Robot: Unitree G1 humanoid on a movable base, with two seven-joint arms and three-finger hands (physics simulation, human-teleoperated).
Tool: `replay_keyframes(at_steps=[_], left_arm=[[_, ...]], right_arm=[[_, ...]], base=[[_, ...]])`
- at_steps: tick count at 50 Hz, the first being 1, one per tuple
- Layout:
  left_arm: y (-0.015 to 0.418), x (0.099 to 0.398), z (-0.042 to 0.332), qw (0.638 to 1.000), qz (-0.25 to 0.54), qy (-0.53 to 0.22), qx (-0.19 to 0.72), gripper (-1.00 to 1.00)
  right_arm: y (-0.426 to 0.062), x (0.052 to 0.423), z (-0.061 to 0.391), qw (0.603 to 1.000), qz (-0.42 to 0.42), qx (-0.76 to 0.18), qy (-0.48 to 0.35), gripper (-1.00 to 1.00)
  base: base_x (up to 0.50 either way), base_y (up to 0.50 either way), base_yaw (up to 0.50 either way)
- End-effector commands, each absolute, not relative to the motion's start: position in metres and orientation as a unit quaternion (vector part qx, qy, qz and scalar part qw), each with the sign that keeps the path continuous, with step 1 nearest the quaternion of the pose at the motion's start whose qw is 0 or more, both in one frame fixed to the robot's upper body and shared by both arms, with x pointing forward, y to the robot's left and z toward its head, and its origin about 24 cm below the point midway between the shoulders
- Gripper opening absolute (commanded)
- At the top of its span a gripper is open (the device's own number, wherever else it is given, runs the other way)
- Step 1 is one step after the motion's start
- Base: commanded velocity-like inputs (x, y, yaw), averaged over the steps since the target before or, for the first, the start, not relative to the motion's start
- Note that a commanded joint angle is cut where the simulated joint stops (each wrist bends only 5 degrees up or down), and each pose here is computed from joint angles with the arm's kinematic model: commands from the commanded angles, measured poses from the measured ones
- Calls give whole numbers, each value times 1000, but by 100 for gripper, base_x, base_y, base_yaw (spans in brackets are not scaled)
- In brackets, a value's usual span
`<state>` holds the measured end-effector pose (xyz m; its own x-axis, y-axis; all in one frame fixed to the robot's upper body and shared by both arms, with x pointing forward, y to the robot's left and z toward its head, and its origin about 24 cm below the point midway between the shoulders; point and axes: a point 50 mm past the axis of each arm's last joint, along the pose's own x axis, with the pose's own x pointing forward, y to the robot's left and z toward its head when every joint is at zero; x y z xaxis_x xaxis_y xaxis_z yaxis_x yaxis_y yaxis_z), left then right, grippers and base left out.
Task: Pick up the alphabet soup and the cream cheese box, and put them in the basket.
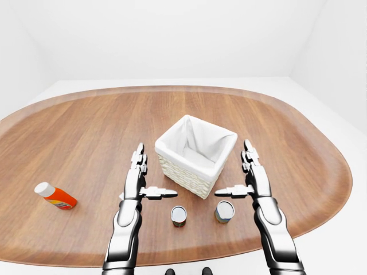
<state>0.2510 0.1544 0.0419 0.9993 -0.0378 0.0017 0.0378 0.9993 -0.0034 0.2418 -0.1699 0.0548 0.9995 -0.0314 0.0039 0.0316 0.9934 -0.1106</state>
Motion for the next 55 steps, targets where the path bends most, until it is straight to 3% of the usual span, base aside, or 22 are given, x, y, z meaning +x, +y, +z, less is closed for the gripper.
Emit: replay_keyframes(at_steps=[1, 12, 32, 33, 55], left_arm=[[157, 251, 41, 1000, -18, 0, 2, 100], [157, 252, 41, 1000, -18, 0, 1, 100], [159, 252, 43, 1000, -14, 1, -5, 100], [162, 255, 45, 1000, -12, 0, -19, 100], [161, 255, 46, 1000, -11, -1, -21, 100]], right_arm=[[-164, 237, 50, 996, -5, -88, 9, 100], [-163, 220, 59, 988, -31, -151, -8, 100], [-171, 164, 21, 966, -54, -236, 90, 100], [-179, 148, -8, 954, -61, -256, 142, 100], [-176, 153, -19, 954, -46, -247, 161, 100]], base=[[0, 0, 0], [0, 0, 0], [0, 0, 0], [0, 0, 0], [0, 0, 0]])
